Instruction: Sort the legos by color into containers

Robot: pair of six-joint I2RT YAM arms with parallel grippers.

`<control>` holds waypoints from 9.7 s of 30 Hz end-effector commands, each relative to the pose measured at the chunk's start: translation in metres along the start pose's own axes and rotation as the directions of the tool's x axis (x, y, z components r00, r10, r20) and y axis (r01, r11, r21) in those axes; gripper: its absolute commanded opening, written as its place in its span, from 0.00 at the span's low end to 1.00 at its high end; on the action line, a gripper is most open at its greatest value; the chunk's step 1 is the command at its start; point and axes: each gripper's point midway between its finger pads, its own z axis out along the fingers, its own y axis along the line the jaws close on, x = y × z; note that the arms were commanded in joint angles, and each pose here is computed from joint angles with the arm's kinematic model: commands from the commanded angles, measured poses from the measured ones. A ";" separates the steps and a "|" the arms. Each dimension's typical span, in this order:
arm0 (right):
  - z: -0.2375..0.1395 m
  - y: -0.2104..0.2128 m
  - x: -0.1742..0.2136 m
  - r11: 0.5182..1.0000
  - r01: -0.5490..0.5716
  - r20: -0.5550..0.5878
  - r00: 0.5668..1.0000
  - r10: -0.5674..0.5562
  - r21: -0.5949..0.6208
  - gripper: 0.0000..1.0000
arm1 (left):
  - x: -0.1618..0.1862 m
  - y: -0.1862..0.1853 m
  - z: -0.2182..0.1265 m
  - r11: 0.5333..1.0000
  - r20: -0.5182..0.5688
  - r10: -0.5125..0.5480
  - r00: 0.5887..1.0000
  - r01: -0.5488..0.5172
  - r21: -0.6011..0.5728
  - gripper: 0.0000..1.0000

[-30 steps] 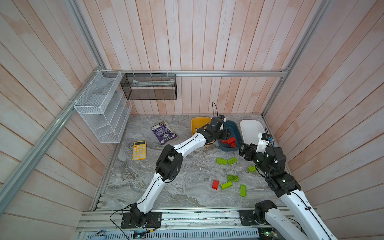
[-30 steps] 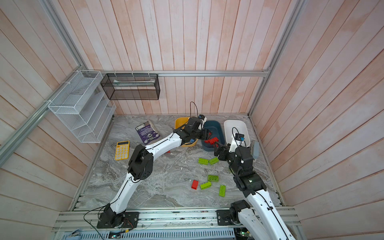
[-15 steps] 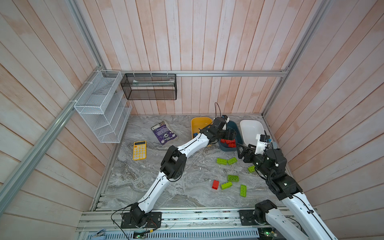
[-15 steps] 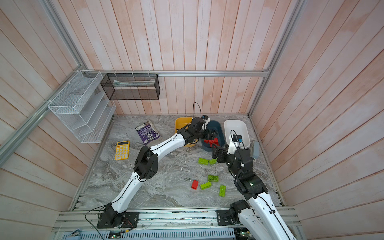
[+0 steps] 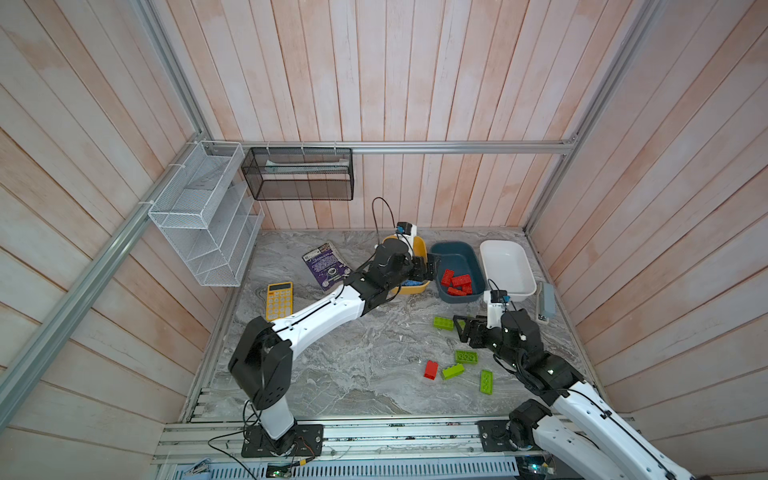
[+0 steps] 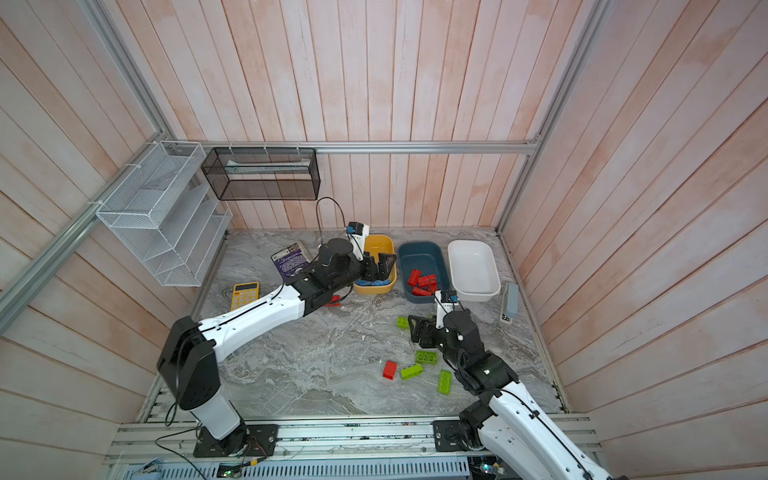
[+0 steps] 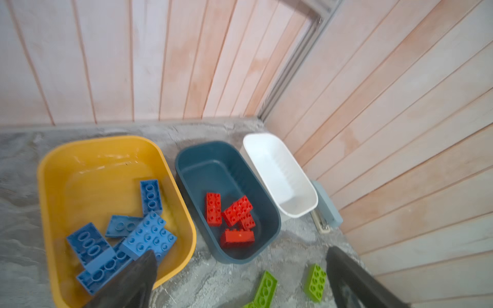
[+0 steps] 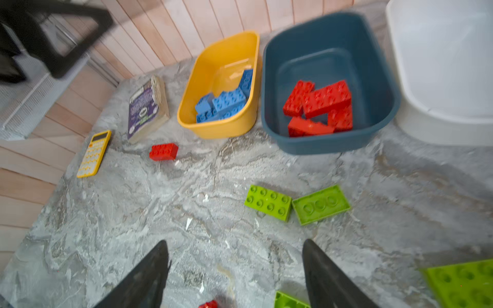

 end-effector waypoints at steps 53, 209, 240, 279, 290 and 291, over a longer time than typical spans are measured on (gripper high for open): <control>0.075 0.078 0.097 0.964 0.246 -0.385 0.903 -0.192 0.098 0.30 | 0.150 0.159 -0.147 0.892 -0.068 -0.091 0.994 0.051 -0.450 1.00; 0.076 -0.013 0.010 0.976 -0.011 -0.209 0.976 0.058 0.219 0.97 | -0.035 0.014 -0.043 0.999 0.088 0.023 0.996 -0.020 -0.030 1.00; 0.150 -0.047 0.063 0.916 0.119 -0.369 0.929 0.034 0.384 0.78 | 0.102 0.096 -0.122 0.966 -0.119 -0.016 0.993 -0.016 -0.257 1.00; 0.083 -0.192 -0.174 0.808 -0.448 0.198 0.894 0.402 0.382 0.59 | 0.176 0.050 -0.090 0.989 -0.348 0.105 0.932 -0.135 -0.063 1.00; 0.113 -0.243 -0.176 0.751 -0.465 0.203 0.884 0.421 0.469 0.71 | 0.208 0.037 -0.072 0.982 -0.431 0.162 0.888 -0.189 -0.020 0.99; 0.115 -0.245 -0.176 0.750 -0.465 0.203 0.884 0.421 0.470 0.75 | 0.209 0.036 -0.071 0.981 -0.433 0.166 0.886 -0.191 -0.015 1.00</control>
